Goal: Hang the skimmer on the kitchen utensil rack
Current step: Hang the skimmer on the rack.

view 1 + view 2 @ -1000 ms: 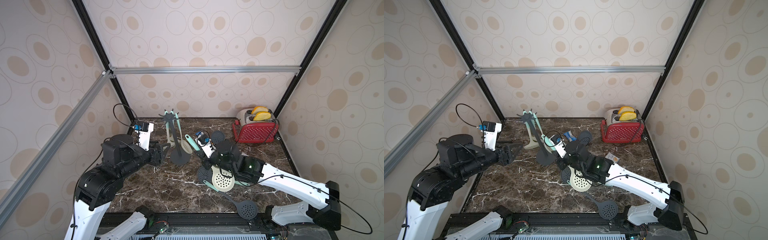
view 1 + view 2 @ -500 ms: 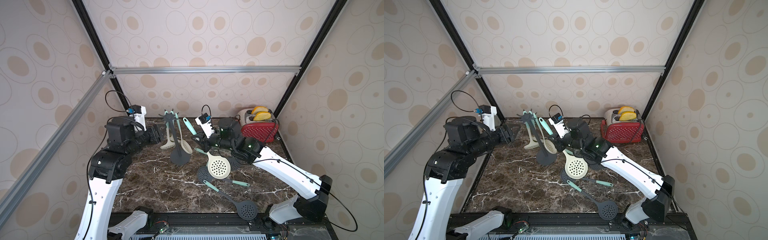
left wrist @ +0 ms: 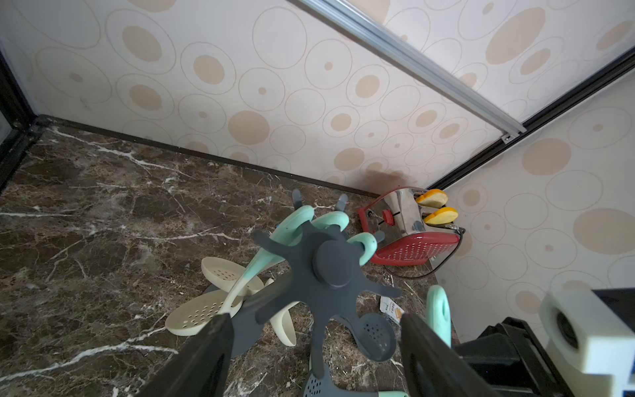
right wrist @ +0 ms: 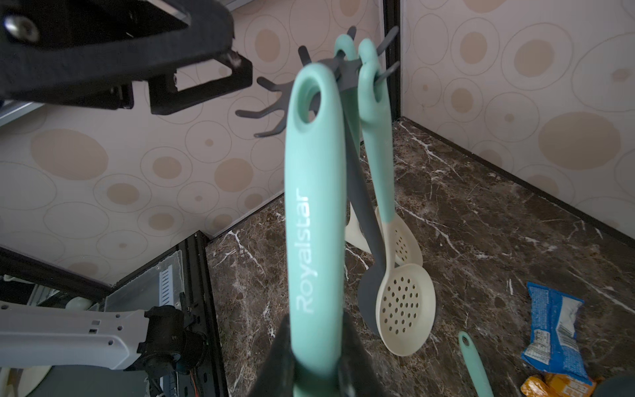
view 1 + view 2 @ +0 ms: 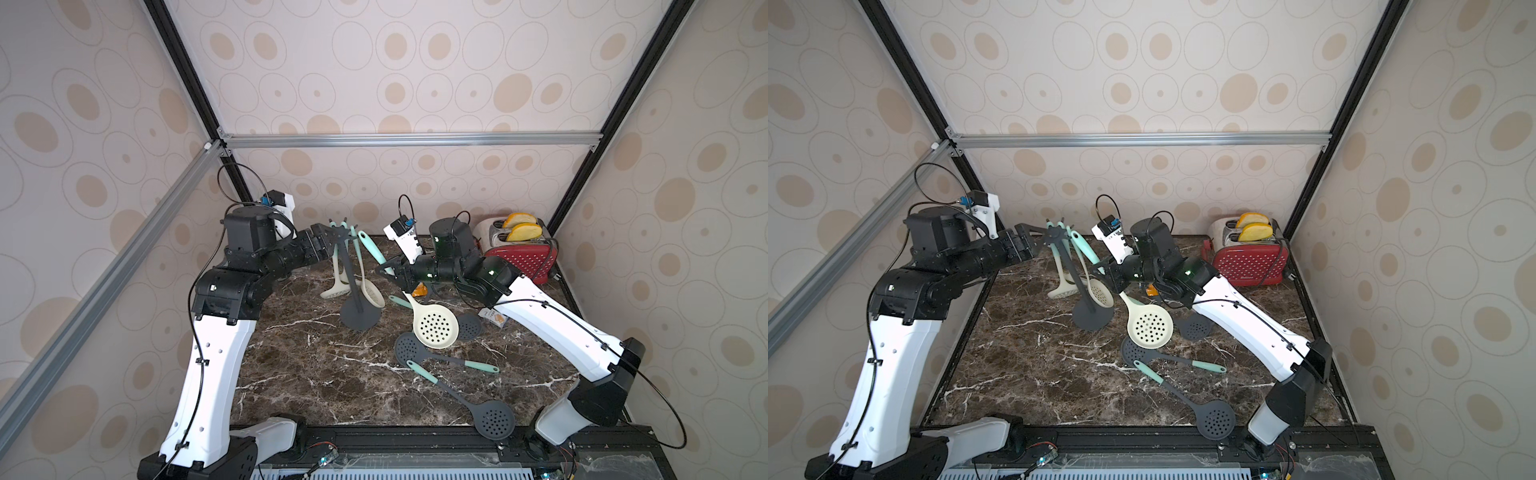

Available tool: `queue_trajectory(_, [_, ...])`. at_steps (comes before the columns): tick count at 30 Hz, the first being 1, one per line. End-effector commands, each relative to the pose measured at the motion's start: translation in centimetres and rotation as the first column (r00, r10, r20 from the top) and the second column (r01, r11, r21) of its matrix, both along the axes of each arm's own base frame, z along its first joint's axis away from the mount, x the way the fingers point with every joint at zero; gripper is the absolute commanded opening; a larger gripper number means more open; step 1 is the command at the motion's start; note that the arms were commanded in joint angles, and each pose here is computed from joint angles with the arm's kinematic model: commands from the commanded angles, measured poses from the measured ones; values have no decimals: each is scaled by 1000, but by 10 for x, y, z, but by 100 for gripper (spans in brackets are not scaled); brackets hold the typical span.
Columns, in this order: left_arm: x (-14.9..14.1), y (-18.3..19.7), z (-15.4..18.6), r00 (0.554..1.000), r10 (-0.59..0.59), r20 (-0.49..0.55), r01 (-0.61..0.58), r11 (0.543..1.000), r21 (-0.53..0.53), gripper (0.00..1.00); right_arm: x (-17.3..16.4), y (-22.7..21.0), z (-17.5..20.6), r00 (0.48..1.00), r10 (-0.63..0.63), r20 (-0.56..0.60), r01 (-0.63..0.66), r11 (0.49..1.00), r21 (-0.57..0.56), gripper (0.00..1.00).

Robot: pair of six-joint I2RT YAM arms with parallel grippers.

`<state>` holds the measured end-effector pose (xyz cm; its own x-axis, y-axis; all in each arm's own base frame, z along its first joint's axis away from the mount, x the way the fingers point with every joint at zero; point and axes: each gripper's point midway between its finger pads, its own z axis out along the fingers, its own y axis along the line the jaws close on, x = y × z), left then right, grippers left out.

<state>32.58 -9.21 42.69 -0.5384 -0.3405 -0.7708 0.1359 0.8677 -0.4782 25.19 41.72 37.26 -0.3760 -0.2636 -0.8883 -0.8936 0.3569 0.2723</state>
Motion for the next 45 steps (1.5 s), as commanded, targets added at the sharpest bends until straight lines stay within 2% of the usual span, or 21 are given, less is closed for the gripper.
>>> queue_trajectory(1, [-3, 2, 6, 1000, -5, 11, 5, 1000, 11, 78, -3, 5, 8, 999, 41, -33, -40, 999, 32, 0])
queue_trajectory(16, [4, 2, -22, 998, -10, -66, 14, 998, 53, 78, -3, 17, 7, 992, 95, -80, -90, 994, 69, 0])
queue_trajectory(24, [5, 0, -24, 997, -23, -74, 27, 998, 49, 78, 10, 20, -13, 980, 71, -184, -62, 997, 52, 0])
queue_trajectory(34, [5, -2, -25, 997, -36, -75, 40, 998, 52, 78, 1, 39, -23, 948, 189, -256, -175, 982, 77, 0])
queue_trajectory(38, [0, 2, -15, 999, -36, -26, 38, 996, 84, 80, -2, 43, -33, 935, 224, -275, -212, 975, 74, 0])
queue_trajectory(43, [-21, 6, 9, 992, -62, 114, 47, 991, 128, 85, -2, 44, -43, 933, 233, -274, -228, 972, 52, 0])
queue_trajectory(44, [-24, 7, 9, 990, -64, 129, 47, 990, 130, 86, -2, 44, -43, 936, 231, -266, -226, 973, 51, 5])
queue_trajectory(45, [-30, 7, 8, 988, -65, 142, 47, 990, 131, 88, 0, 43, -41, 941, 225, -251, -220, 974, 49, 15])
